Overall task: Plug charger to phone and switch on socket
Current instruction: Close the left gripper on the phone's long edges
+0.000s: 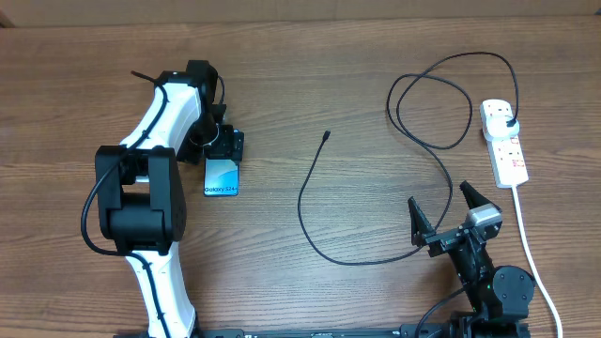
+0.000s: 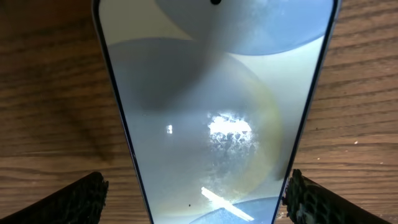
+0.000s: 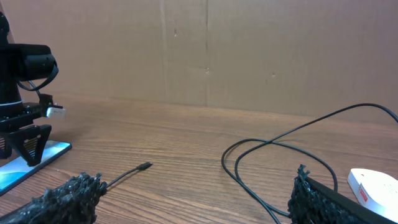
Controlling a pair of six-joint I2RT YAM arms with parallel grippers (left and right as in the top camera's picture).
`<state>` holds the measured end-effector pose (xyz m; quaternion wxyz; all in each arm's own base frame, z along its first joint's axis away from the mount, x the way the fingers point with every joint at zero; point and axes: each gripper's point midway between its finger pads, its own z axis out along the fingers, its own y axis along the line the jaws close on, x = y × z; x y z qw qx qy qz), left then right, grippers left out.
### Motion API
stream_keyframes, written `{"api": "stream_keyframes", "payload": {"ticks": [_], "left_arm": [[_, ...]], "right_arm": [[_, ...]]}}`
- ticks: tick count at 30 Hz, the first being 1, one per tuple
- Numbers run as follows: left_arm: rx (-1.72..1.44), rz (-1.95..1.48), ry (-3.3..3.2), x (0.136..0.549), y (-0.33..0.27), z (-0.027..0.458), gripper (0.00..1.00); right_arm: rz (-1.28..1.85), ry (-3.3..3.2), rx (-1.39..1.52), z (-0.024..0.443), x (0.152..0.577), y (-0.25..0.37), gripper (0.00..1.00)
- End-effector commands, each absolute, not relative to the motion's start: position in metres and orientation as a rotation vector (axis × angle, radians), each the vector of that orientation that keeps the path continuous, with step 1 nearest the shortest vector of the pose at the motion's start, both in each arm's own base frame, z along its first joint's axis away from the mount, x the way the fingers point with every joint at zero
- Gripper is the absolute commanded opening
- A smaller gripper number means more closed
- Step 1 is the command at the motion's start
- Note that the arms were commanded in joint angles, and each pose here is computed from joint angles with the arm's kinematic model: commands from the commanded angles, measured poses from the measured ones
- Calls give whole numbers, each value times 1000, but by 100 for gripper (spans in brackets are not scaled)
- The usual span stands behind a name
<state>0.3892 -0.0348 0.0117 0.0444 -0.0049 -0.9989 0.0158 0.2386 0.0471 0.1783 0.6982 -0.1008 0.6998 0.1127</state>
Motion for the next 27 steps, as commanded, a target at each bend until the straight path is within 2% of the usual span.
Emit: {"api": "stream_keyframes", "payload": {"ticks": [1,27], "left_arm": [[5,62,-3022,381,-40,2,95],[16,64,-3065,387,-58,-11,91]], "right_arm": [[249,1554,-225,177,239,47,100],[248,1554,-225,177,239,47,100]]}}
